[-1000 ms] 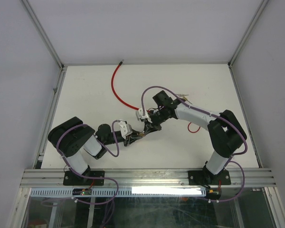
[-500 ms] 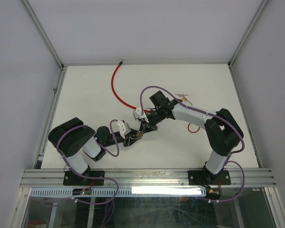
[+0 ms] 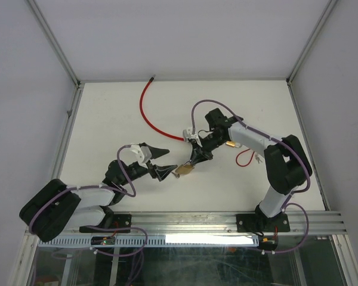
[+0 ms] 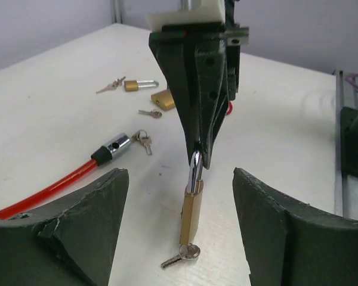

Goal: Lock with the key
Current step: Lock the lock.

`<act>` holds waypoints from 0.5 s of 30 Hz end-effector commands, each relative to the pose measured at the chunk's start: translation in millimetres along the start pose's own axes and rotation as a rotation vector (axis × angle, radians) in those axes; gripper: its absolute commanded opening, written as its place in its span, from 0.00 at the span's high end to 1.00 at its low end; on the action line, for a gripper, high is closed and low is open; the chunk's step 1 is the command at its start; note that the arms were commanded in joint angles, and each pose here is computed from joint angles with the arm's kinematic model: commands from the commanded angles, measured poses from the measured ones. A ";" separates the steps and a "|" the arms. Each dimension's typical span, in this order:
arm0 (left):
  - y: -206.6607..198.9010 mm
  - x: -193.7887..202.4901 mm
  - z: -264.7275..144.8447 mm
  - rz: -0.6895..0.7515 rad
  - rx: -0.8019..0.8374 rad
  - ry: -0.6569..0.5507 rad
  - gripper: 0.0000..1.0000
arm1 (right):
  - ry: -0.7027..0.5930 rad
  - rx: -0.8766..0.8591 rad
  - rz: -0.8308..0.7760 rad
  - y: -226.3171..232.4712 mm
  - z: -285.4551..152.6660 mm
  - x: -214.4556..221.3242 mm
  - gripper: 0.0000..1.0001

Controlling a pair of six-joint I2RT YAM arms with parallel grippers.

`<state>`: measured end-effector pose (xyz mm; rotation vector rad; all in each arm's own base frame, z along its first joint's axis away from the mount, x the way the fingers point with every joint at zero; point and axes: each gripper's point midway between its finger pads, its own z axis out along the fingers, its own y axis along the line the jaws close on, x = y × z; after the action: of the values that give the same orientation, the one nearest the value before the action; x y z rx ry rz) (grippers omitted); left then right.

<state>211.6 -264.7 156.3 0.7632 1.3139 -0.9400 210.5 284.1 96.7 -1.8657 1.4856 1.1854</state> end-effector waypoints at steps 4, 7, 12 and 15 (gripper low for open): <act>-6.4 -13.1 -17.0 -0.092 -0.043 -0.014 0.26 | -0.021 0.048 0.024 5.8 -39.0 -24.5 1.00; -7.2 -16.3 -20.7 -0.110 -0.054 -0.033 0.23 | -0.053 0.080 0.027 5.3 -53.5 -29.5 1.00; -9.0 -11.4 -19.1 -0.130 -0.041 -0.019 0.23 | -0.098 0.111 0.024 6.3 -69.5 -35.8 1.00; -10.4 -6.7 -16.3 -0.135 -0.026 -0.003 0.23 | -0.110 0.126 0.022 5.7 -75.6 -37.8 1.00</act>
<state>197.1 -249.6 161.5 0.6636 1.3823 -0.9920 228.6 233.1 120.7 -1.7339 1.6602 1.1229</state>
